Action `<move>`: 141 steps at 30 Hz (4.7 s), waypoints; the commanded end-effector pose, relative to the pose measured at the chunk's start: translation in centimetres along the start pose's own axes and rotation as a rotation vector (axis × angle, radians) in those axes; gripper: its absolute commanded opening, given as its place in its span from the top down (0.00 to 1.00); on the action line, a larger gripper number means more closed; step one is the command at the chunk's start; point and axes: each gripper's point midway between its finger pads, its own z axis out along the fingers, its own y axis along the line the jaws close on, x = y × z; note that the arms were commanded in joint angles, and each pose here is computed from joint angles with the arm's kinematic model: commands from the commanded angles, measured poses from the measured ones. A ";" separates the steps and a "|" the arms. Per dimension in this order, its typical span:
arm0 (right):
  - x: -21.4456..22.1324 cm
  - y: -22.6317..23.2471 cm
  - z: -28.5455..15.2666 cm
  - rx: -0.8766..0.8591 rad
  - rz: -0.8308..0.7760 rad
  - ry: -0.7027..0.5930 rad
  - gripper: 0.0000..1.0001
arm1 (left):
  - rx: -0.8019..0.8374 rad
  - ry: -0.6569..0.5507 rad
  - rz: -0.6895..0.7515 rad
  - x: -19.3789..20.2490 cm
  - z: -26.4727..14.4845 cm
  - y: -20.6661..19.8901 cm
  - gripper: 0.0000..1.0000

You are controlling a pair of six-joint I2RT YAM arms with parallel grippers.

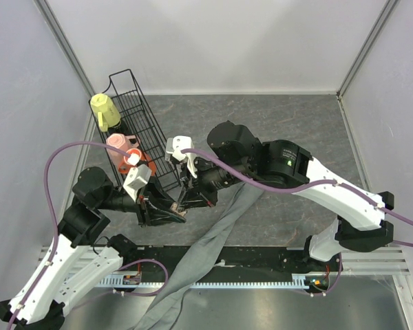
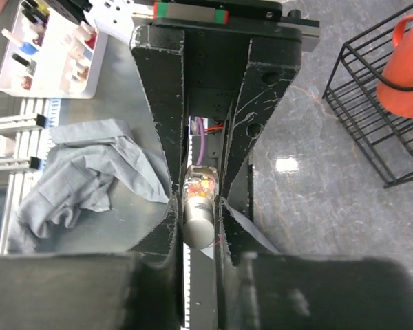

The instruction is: Paint the nails

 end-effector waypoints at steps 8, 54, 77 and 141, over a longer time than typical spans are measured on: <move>-2.0 -6.5 -1.0 0.479 0.375 -0.207 1.00 | -0.417 -0.129 0.160 -4.3 -1.8 6.2 0.98; -1.8 2.4 -2.6 -0.087 -0.110 -0.068 0.56 | 0.114 0.022 -0.022 -0.3 0.1 -1.6 0.98; 0.8 -2.9 1.3 0.158 0.153 -0.009 1.00 | -0.666 -0.115 0.178 -4.6 -4.1 10.1 0.98; -0.3 2.2 0.9 -0.052 0.010 -0.061 1.00 | -0.045 0.029 0.041 -0.7 -0.6 -0.1 0.98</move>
